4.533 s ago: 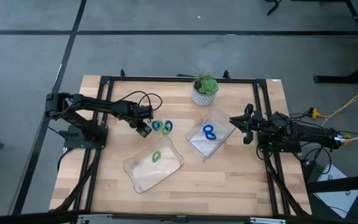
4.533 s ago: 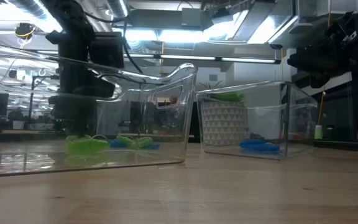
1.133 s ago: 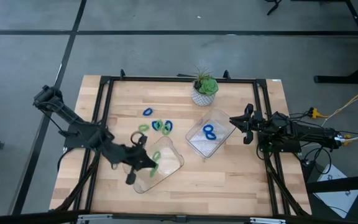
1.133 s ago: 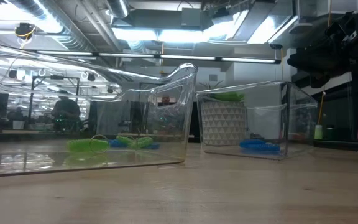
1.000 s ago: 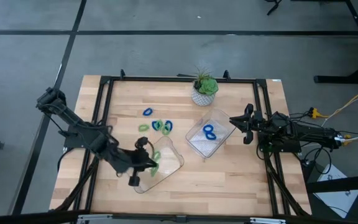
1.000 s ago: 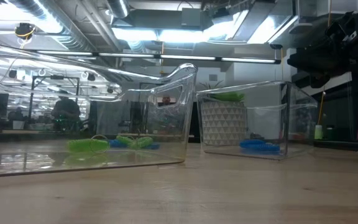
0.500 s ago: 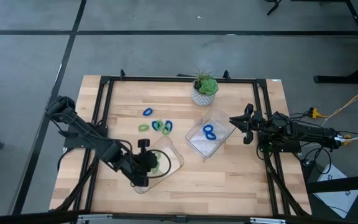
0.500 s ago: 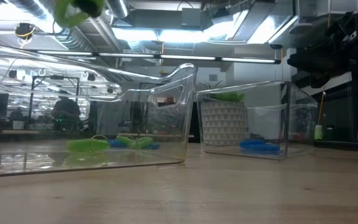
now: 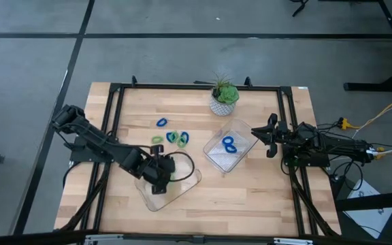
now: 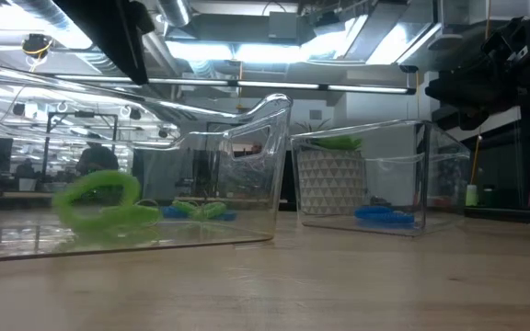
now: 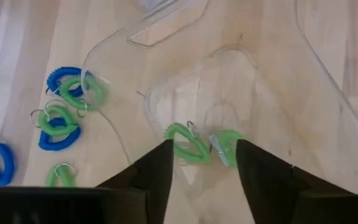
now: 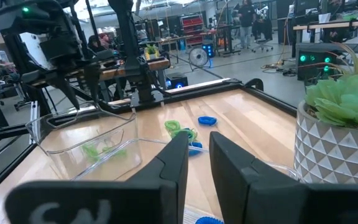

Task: Sort spring keychains
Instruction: Put the blue spring keychain into the top transparent bin

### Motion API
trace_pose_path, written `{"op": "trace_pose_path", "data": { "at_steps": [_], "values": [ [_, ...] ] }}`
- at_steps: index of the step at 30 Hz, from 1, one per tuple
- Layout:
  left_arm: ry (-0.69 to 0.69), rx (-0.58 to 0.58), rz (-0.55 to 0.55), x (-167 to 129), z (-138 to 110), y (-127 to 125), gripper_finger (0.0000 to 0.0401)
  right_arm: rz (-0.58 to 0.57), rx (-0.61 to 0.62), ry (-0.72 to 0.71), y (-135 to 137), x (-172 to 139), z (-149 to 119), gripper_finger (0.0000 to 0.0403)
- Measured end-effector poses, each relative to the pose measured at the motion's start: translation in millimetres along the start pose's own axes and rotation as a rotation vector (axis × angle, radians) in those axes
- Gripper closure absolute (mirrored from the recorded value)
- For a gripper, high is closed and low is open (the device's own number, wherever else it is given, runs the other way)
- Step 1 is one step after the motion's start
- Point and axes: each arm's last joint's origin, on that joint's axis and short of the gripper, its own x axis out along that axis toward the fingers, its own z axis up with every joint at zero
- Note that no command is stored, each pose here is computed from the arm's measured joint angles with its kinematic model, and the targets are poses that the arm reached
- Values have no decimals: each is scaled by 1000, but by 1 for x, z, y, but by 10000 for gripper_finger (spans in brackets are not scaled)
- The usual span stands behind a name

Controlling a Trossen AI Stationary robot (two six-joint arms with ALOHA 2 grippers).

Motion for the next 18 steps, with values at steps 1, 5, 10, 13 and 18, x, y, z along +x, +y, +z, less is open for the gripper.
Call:
{"op": "trace_pose_path", "data": {
  "at_steps": [1,5,10,13,18],
  "values": [
    [5,15,-4,0,0,1,226,0,0,0,0,0,0,336],
    [10,56,-8,2,2,3,215,0,0,0,0,0,0,336],
    [8,75,9,4,5,9,218,0,0,0,0,0,0,336],
    [8,66,17,6,8,14,222,0,0,0,0,0,0,336],
    [-38,35,16,5,18,27,227,0,0,0,0,0,0,336]
  ]
}}
